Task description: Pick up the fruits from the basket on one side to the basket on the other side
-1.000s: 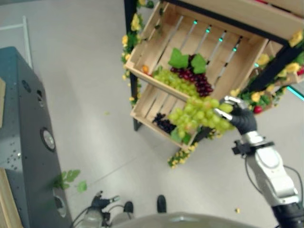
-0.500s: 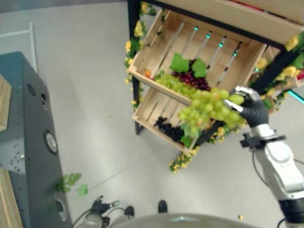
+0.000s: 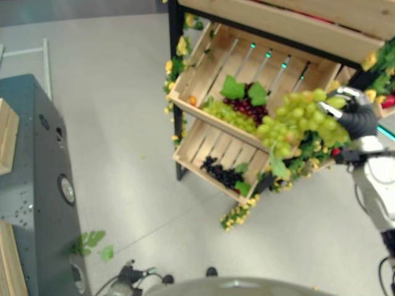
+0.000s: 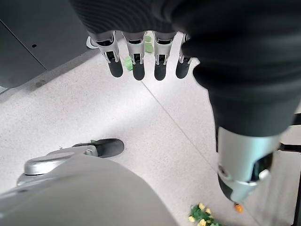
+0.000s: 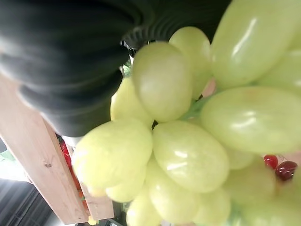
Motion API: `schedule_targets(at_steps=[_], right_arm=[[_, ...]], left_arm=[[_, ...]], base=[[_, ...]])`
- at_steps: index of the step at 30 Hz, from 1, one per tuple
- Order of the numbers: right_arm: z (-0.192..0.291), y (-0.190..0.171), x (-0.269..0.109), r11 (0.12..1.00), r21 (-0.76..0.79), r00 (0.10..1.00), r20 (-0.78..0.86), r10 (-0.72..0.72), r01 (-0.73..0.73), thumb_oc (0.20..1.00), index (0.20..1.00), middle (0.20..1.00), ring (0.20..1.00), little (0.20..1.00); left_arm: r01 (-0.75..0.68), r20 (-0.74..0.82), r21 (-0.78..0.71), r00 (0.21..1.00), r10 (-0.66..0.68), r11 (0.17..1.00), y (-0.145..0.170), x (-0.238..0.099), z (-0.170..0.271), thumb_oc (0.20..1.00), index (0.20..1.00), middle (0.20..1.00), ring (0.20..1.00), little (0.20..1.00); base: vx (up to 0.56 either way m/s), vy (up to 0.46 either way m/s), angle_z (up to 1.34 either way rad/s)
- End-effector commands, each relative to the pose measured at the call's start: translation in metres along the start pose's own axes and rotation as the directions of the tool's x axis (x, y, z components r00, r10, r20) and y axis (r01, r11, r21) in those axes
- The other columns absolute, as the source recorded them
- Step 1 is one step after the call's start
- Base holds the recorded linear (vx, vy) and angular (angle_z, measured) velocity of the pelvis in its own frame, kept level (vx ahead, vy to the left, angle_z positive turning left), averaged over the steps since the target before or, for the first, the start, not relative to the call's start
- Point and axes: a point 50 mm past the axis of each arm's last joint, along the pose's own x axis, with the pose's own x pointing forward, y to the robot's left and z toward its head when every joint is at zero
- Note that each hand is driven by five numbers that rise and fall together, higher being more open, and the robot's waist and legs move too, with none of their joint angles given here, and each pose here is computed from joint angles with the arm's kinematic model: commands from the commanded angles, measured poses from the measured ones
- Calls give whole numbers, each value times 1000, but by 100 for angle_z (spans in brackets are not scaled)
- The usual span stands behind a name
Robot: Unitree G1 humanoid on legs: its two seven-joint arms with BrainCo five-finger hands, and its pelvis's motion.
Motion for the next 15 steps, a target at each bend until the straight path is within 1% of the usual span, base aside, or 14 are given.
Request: schedule_targets(at_steps=[1,3,5,6,9,12,13,15], right_arm=[[36,-42,34,982,-38,977,122,-177,183,200,200,200,200,200],[31,-47,47,977,-51,975,83,-204,208,200,200,200,200,200],[32,-48,53,977,-67,977,75,-200,205,200,200,200,200,200],[33,-58,65,964,-106,970,41,-239,242,200,200,200,200,200],[31,-62,74,955,-130,964,16,-267,267,200,200,200,200,200],[31,-68,83,936,-187,952,-10,-305,298,200,200,200,200,200],[33,-71,88,927,-227,950,-17,-311,299,200,200,200,200,200],[31,-75,92,915,-244,940,-39,-340,321,200,200,200,200,200]], left_arm=[[76,-64,56,995,-72,996,-21,-3,-12,1000,1000,1000,1000,1000],[89,-65,62,994,-85,994,-24,-3,-12,1000,1000,1000,1000,1000],[96,-66,62,994,-92,993,-26,-4,-12,1000,1000,1000,1000,1000],[107,-68,69,992,-102,992,-27,-3,-11,1000,1000,1000,1000,1000],[112,-66,71,992,-108,991,-27,-3,-11,1000,1000,1000,1000,1000],[114,-69,71,992,-109,991,-26,-3,-11,1000,1000,1000,1000,1000],[117,-67,74,991,-112,990,-26,-3,-9,1000,1000,1000,1000,1000],[120,-61,77,991,-115,990,-26,-2,-8,1000,1000,1000,1000,1000]], base=[[0,0,0],[-3,2,2],[3,6,-5],[0,0,0],[-5,5,14],[0,3,21],[1,-1,23],[2,-2,13]])
